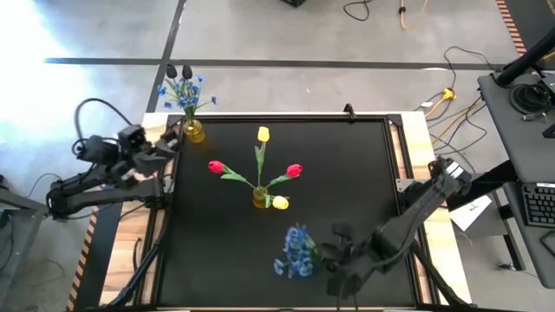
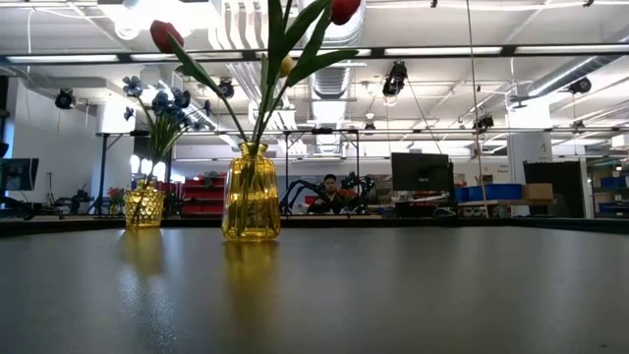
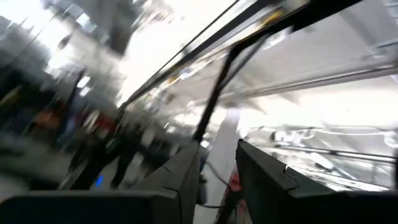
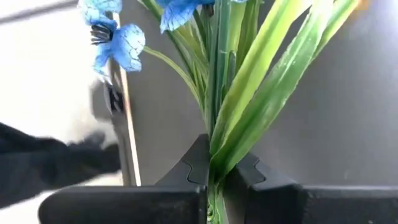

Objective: Sort flowers into vase by color
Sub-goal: Put the blue flowers into the top vase

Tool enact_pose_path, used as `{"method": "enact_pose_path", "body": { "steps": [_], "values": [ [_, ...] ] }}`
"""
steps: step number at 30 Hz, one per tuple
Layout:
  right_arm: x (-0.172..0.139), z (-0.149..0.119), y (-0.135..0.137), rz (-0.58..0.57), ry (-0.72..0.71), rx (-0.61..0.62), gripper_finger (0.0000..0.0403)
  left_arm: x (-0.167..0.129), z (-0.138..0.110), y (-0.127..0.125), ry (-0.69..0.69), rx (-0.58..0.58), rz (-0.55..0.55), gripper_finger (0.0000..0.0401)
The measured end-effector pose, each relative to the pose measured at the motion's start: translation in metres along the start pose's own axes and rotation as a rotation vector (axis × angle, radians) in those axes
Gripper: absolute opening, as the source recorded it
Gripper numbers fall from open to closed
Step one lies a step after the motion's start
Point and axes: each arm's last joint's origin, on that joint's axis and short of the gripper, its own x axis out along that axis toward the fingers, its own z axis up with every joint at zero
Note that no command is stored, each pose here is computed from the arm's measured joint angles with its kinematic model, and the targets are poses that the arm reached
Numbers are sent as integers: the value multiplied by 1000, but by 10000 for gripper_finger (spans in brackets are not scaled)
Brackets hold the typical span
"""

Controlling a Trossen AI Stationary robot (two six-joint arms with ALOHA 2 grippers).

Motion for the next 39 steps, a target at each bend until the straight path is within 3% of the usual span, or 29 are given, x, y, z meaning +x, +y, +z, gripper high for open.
{"method": "enact_pose_path", "body": {
  "steps": [7,14,17,21,28,34,39],
  "values": [
    [-42,61,-20,60,-173,-49,14,27,21,-11,-48,86,-73,119],
    [-70,97,-33,92,-302,-38,13,75,24,-8,98,94,-76,161],
    [-79,105,-39,89,-326,-26,13,102,20,-6,191,73,-36,180],
    [-90,112,-42,93,-369,-33,13,140,10,-10,340,132,-4,189],
    [-93,115,-46,95,-375,-6,13,183,-7,-13,679,294,308,190],
    [-92,118,-51,83,-378,7,13,219,-19,-12,756,260,224,190],
    [-91,119,-52,74,-384,44,13,235,-39,-5,858,265,224,209]
  ]
}}
